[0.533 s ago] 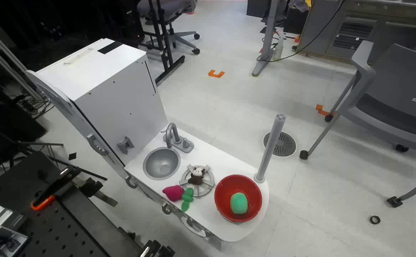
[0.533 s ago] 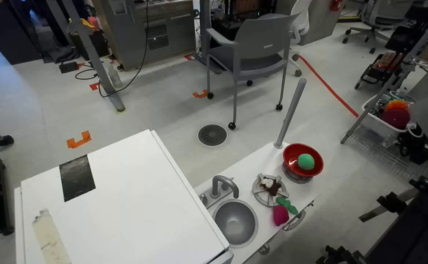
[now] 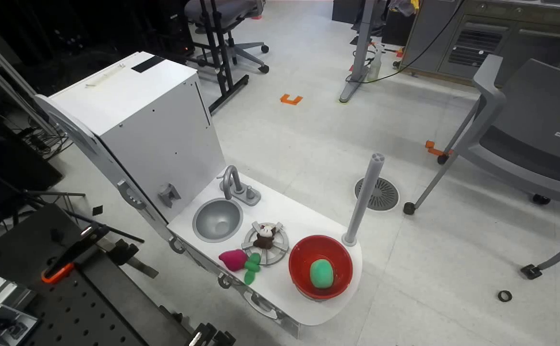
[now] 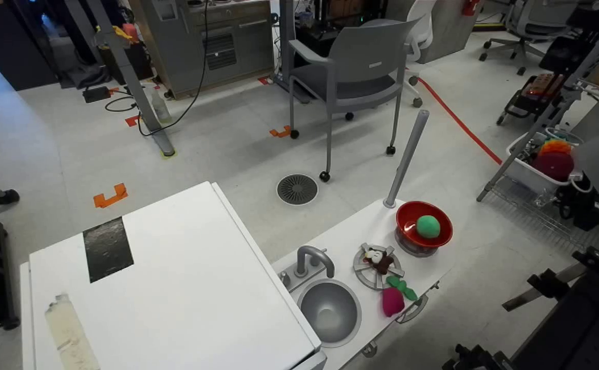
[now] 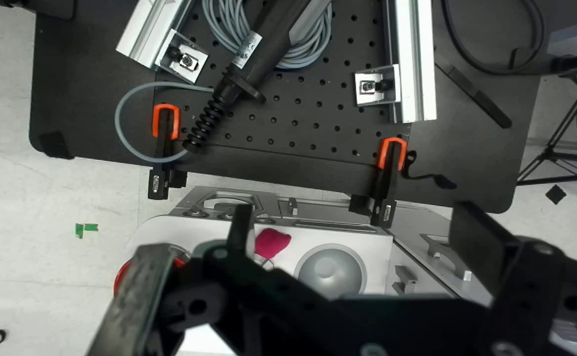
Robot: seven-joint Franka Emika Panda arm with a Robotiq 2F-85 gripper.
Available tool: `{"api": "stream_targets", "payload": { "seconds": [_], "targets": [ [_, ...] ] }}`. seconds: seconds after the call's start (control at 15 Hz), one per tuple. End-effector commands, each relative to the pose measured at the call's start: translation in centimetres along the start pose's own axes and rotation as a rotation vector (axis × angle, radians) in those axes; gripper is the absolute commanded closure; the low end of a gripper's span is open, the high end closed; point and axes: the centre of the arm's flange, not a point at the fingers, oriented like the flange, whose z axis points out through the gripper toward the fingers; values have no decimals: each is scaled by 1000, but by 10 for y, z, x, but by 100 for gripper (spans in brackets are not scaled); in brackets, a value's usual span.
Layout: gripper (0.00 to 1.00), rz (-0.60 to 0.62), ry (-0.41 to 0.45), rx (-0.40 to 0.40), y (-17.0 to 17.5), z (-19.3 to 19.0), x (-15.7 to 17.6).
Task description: Remove the green object from the bowl
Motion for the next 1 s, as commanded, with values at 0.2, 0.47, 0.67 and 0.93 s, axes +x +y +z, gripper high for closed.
{"api": "stream_targets", "payload": {
  "seconds": [0.2, 0.47, 0.67, 0.93],
  "targets": [
    [0, 4, 19, -30, 8, 13, 15],
    [0, 42, 100, -95, 41, 44, 49],
    [0, 85, 133, -119, 71, 72, 77],
    [0, 165, 169, -152, 114, 118, 112]
  ]
}}
